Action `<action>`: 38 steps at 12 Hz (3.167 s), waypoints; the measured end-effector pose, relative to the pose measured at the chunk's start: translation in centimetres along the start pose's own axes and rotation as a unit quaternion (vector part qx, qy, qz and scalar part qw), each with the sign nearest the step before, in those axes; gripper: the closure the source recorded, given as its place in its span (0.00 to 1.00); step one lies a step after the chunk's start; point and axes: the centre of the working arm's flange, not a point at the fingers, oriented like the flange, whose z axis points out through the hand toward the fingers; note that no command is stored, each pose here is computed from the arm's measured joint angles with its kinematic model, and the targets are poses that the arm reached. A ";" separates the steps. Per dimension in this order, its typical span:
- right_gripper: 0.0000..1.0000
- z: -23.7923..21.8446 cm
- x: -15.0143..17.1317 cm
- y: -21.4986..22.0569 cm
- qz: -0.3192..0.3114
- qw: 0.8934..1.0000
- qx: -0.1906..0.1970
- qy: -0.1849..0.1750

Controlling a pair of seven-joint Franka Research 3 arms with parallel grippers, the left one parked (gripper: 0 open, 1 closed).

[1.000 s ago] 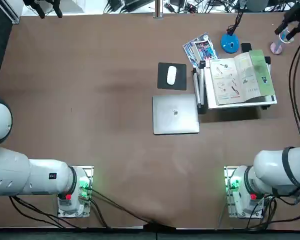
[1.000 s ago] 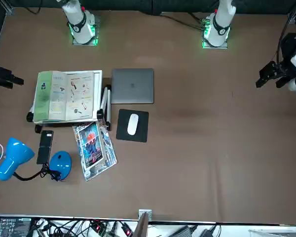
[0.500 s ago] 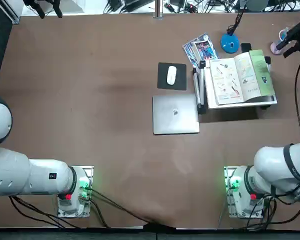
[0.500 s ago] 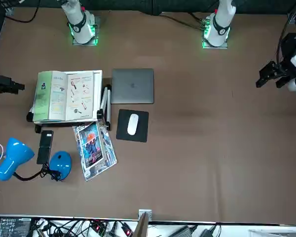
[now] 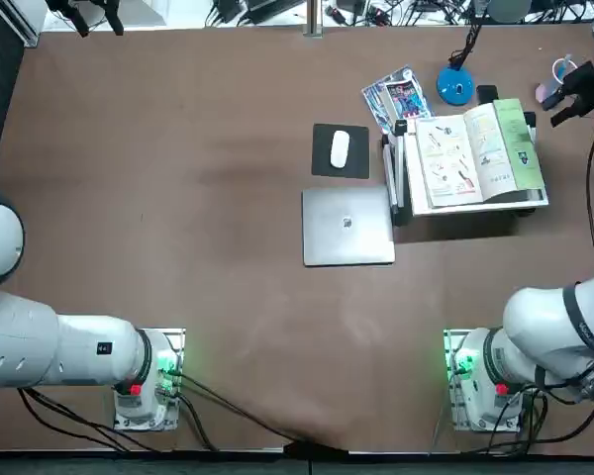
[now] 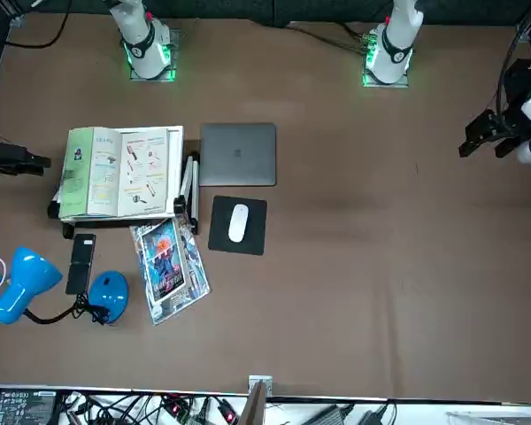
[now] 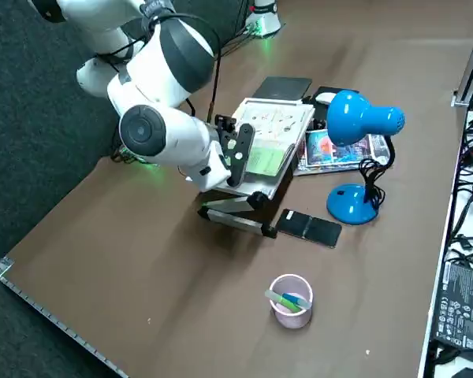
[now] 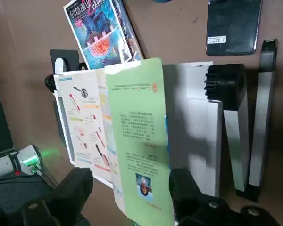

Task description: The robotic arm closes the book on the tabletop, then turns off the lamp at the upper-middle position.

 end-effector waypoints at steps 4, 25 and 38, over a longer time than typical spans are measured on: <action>0.00 1.4 0.1 2.5 -0.013 1.000 0.015 0.002; 0.44 6.4 2.2 4.0 -0.039 0.998 0.048 0.009; 0.96 2.5 3.5 -9.3 -0.074 0.993 -0.090 -0.033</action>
